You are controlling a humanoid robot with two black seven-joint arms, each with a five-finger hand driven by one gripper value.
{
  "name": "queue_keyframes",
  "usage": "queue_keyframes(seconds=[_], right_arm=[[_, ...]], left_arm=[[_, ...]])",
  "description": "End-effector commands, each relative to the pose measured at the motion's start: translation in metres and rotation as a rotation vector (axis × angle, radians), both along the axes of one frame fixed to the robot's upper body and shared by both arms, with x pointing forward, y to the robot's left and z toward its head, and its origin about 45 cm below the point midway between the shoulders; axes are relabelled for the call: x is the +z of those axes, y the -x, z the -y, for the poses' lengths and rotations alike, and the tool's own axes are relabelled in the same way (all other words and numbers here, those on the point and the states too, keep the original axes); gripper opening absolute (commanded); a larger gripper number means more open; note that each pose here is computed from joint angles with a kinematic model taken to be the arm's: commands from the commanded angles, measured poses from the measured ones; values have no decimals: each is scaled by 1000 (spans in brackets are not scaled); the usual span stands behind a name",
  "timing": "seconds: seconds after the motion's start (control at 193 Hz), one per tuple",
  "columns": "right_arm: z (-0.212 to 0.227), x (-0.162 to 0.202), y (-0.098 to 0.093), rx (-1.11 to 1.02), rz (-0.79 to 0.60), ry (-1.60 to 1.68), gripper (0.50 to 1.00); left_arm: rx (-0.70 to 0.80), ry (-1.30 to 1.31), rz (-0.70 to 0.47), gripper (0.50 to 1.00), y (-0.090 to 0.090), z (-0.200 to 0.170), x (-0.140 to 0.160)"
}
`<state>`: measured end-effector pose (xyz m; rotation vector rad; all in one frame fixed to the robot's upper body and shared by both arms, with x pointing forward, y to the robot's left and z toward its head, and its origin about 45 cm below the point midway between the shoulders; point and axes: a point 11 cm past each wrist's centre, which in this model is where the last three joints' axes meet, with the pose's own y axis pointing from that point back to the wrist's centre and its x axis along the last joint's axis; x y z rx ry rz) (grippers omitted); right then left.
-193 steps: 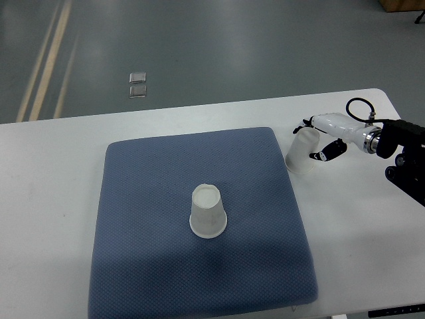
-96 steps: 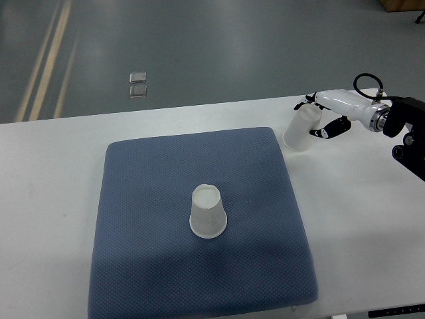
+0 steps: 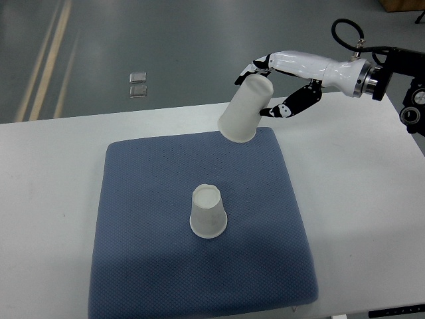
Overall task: Stack paper cups
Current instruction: 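Lift the cup with the right hand and carry it over the pad cup, then lower the held cup onto the cup on the pad and release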
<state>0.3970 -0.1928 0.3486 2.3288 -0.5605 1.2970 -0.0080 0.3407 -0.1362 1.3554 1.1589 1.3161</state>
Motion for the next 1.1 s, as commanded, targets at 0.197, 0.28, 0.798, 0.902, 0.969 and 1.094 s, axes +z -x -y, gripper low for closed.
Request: queue_keyframes(seconds=[0.197, 0.28, 0.798, 0.902, 0.969, 1.094], right_arm=[[-52, 2, 36, 217, -70, 16, 623], [-60, 0, 39, 242, -82, 22, 623], [-79, -18, 44, 284, 7, 130, 623], [-79, -19, 45, 288, 23, 151, 623], [-80, -20, 46, 292, 21, 152, 623], [-80, -22, 48, 297, 17, 154, 623]], left_arm=[[0, -1, 0, 1000, 0, 0, 0], [0, -1, 0, 1000, 0, 0, 0], [0, 1, 0, 1000, 0, 0, 0], [0, 1, 0, 1000, 0, 0, 0], [0, -1, 0, 1000, 0, 0, 0], [0, 1, 0, 1000, 0, 0, 0]])
